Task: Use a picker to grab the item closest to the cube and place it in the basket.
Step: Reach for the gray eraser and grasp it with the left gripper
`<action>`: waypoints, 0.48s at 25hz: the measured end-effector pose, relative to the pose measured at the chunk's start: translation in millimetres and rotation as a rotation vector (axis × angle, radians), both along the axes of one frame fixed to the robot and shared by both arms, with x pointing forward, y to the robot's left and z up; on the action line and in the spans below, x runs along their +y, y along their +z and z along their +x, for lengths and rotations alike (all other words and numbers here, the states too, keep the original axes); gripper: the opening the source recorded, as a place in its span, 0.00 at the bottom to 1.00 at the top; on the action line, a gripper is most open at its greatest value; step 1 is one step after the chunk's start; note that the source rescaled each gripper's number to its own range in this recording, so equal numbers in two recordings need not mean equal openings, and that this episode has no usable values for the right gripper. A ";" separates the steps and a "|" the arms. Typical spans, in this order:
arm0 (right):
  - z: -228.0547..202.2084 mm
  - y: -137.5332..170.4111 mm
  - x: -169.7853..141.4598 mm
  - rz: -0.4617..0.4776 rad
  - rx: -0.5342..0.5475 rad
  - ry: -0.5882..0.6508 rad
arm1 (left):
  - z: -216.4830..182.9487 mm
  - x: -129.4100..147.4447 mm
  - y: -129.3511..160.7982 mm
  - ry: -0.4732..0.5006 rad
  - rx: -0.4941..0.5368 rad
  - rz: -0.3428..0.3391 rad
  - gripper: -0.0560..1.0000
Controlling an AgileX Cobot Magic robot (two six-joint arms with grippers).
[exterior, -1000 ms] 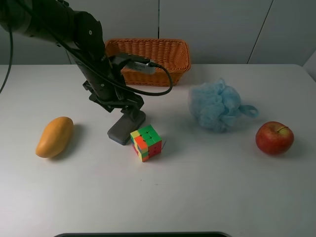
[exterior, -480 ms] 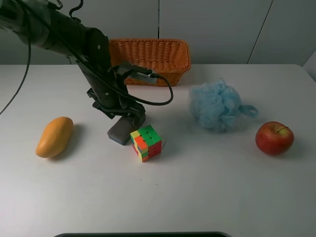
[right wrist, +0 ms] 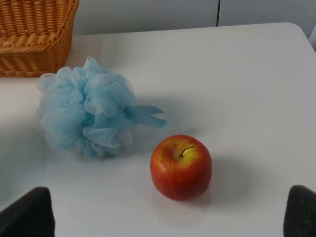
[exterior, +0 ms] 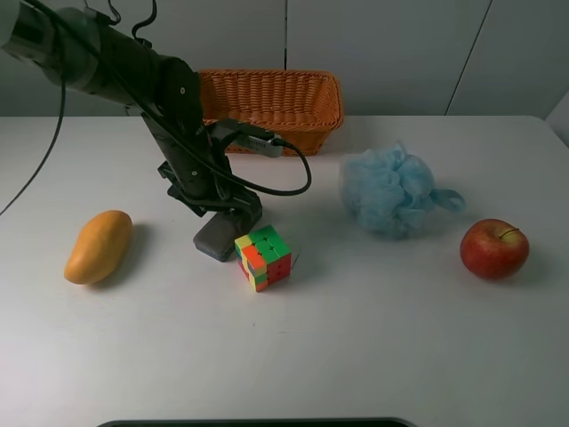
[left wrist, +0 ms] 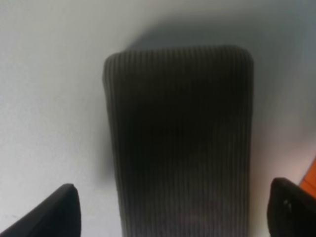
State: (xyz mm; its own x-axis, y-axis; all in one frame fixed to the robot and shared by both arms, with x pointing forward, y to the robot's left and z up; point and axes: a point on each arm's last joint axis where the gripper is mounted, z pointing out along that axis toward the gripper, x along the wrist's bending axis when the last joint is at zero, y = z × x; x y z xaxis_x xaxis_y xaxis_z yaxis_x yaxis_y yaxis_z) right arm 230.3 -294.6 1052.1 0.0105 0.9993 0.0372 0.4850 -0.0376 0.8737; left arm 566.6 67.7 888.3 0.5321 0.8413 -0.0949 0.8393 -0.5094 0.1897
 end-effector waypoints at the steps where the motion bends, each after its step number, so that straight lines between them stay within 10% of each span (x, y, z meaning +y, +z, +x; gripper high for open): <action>1: 0.0 0.0 0.0 0.000 0.000 0.000 | 0.0 0.0 -0.4 0.000 0.001 0.000 1.00; 12: 0.0 0.0 0.0 0.000 0.000 0.000 | 0.6 -0.4 -8.5 -0.001 0.015 0.011 1.00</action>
